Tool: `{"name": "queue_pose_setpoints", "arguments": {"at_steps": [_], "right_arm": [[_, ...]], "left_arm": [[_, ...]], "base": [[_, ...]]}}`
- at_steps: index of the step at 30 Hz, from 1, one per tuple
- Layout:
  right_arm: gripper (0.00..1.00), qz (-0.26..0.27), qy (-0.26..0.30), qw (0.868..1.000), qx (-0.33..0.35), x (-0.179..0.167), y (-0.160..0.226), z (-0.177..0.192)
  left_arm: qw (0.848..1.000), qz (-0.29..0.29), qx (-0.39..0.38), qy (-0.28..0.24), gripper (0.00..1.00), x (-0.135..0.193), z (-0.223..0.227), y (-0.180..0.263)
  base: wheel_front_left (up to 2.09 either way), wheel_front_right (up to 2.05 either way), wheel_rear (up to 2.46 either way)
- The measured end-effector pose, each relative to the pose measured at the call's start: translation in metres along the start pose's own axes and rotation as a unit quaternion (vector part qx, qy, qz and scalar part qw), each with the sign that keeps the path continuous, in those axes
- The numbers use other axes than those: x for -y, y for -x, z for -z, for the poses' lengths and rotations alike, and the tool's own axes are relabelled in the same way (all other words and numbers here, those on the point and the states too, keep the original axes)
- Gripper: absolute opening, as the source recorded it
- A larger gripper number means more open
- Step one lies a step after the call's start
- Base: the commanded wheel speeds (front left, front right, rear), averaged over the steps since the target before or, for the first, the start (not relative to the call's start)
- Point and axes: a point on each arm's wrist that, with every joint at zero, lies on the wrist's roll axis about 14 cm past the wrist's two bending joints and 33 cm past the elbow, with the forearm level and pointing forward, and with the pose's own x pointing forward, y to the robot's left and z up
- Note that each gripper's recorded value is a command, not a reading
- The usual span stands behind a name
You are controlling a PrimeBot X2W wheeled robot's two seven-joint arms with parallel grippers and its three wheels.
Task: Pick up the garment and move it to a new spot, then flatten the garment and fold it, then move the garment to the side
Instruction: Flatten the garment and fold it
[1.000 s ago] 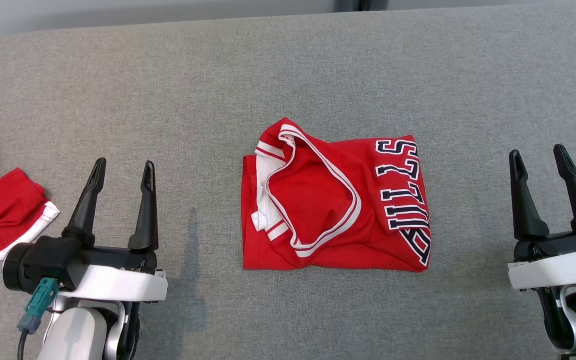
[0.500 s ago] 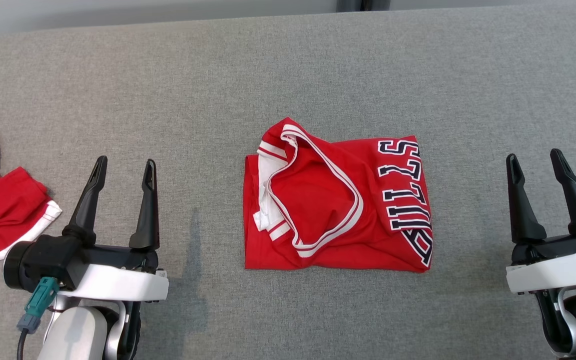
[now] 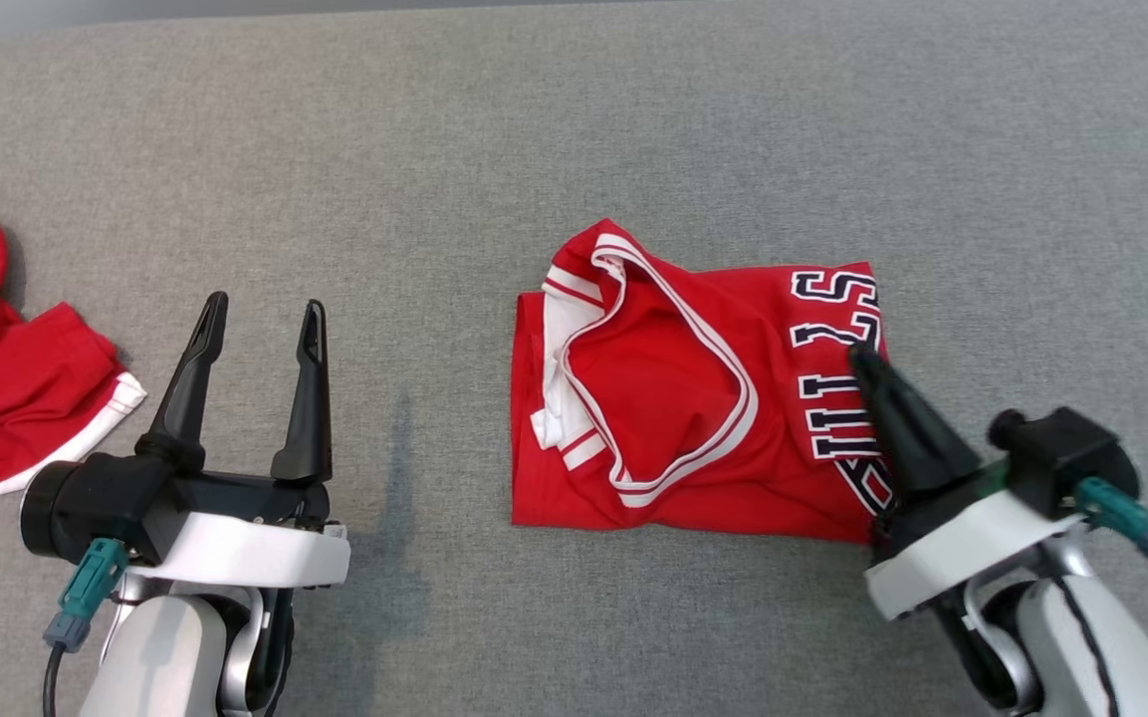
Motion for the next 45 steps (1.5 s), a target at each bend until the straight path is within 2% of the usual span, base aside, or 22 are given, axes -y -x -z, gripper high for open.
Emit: {"name": "queue_pose_setpoints", "arguments": {"at_steps": [4, 9, 16, 22, 31, 36, 40, 41, 42, 43, 44, 45], "right_arm": [[0.0, -0.039, -0.002, 0.998, -0.048, -0.022, -0.006, 0.028], [0.0, -0.059, 0.013, 0.993, -0.101, -0.029, -0.011, 0.058], [0.0, -0.104, 0.019, 0.987, -0.125, -0.056, -0.023, 0.073], [0.0, -0.147, 0.004, 0.982, -0.117, -0.088, -0.03, 0.069], [0.0, -0.185, -0.025, 0.978, -0.093, -0.119, -0.04, 0.055], [0.0, -0.182, -0.036, 0.981, -0.05, -0.119, -0.046, 0.034], [0.0, -0.161, -0.039, 0.986, -0.005, -0.106, -0.047, 0.008], [0.15, -0.151, -0.038, 0.988, 0.008, -0.1, -0.046, 0.001], [0.36, -0.138, -0.037, 0.989, 0.021, -0.091, -0.044, -0.007], [0.48, -0.125, -0.033, 0.991, 0.033, -0.082, -0.042, -0.014], [0.83, -0.109, -0.027, 0.993, 0.044, -0.071, -0.039, -0.021], [1.0, -0.092, -0.023, 0.994, 0.054, -0.06, -0.036, -0.028]], "left_arm": [[1.0, -0.007, -0.002, 0.002, 1.0, -0.003, 0.002, 0.0], [1.0, -0.014, -0.006, 0.003, 1.0, -0.007, 0.006, 0.002], [1.0, -0.018, -0.009, 0.004, 1.0, -0.009, 0.008, 0.004], [1.0, -0.021, -0.009, 0.003, 1.0, -0.011, 0.008, 0.006], [1.0, -0.019, -0.013, 0.005, 1.0, -0.01, 0.011, 0.006], [1.0, -0.018, -0.013, 0.004, 1.0, -0.01, 0.01, 0.007], [1.0, -0.019, -0.009, 0.003, 1.0, -0.01, 0.006, 0.008], [1.0, -0.017, -0.007, 0.002, 1.0, -0.009, 0.005, 0.008], [1.0, -0.017, -0.006, 0.001, 1.0, -0.009, 0.004, 0.009], [1.0, -0.017, -0.004, 0.001, 1.0, -0.008, 0.002, 0.009], [1.0, -0.017, -0.002, 0.001, 1.0, -0.007, 0.001, 0.009], [1.0, -0.016, -0.001, 0.001, 1.0, -0.007, 0.0, 0.009]], "base": [[0.0, 0.0, 0.0], [0.0, 0.0, 0.0], [0.0, 0.0, 0.0], [0.0, 0.0, 0.0], [0.0, 0.0, 0.0], [0.0, 0.0, 0.0], [0.0, 0.0, 0.0], [0.0, 0.0, 0.0], [0.0, 0.0, 0.0], [0.0, 0.0, 0.0], [0.0, 0.0, 0.0], [0.0, 0.0, 0.0]]}}
